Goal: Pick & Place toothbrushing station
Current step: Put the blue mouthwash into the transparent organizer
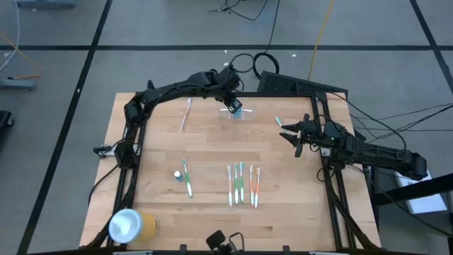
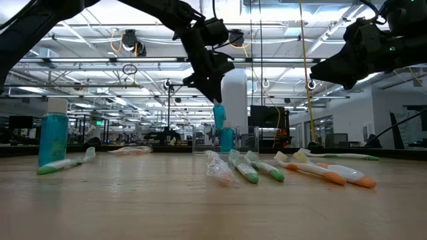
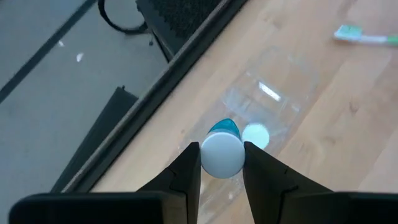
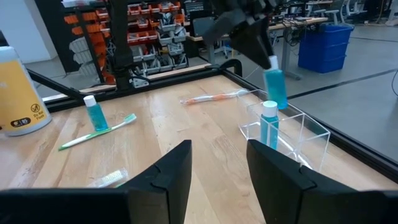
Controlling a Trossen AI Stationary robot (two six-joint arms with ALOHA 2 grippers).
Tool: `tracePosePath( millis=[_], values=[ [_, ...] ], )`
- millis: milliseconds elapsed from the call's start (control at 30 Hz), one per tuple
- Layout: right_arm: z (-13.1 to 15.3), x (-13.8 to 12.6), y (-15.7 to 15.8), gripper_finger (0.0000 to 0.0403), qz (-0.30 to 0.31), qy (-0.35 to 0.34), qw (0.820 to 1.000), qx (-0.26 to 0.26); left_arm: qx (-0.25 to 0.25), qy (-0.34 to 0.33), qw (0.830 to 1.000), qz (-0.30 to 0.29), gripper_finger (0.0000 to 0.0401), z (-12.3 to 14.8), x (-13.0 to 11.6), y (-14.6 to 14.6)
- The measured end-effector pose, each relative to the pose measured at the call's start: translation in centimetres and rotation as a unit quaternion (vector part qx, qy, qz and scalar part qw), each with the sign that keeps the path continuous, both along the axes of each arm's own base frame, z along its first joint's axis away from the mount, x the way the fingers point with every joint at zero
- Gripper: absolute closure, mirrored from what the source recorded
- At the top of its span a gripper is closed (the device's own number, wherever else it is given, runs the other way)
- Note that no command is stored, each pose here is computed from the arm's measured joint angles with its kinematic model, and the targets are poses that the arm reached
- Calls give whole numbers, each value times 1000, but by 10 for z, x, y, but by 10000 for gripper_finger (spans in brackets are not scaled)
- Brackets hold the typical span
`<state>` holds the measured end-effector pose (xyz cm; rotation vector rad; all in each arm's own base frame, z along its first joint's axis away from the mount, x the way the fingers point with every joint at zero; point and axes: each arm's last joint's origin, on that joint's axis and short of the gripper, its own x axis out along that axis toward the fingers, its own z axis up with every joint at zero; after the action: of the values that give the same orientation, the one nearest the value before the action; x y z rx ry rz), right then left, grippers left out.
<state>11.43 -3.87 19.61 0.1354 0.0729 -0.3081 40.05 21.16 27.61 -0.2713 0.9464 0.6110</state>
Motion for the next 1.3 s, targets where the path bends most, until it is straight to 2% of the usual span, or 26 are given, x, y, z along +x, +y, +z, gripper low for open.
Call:
tracePosePath(
  millis=[967, 1167, 1300],
  values=[
    [-1, 0, 0, 257, 0, 3, 1000, 1, -34, 46, 998, -2, 305, -54, 18, 6],
    [-1, 0, 0, 257, -1, 4, 1000, 1, -38, 45, 998, -5, 305, -58, 19, 7],
    [-1, 0, 0, 257, -1, 4, 1000, 1, -36, 48, 998, -9, 280, -58, 19, 6]
  ],
)
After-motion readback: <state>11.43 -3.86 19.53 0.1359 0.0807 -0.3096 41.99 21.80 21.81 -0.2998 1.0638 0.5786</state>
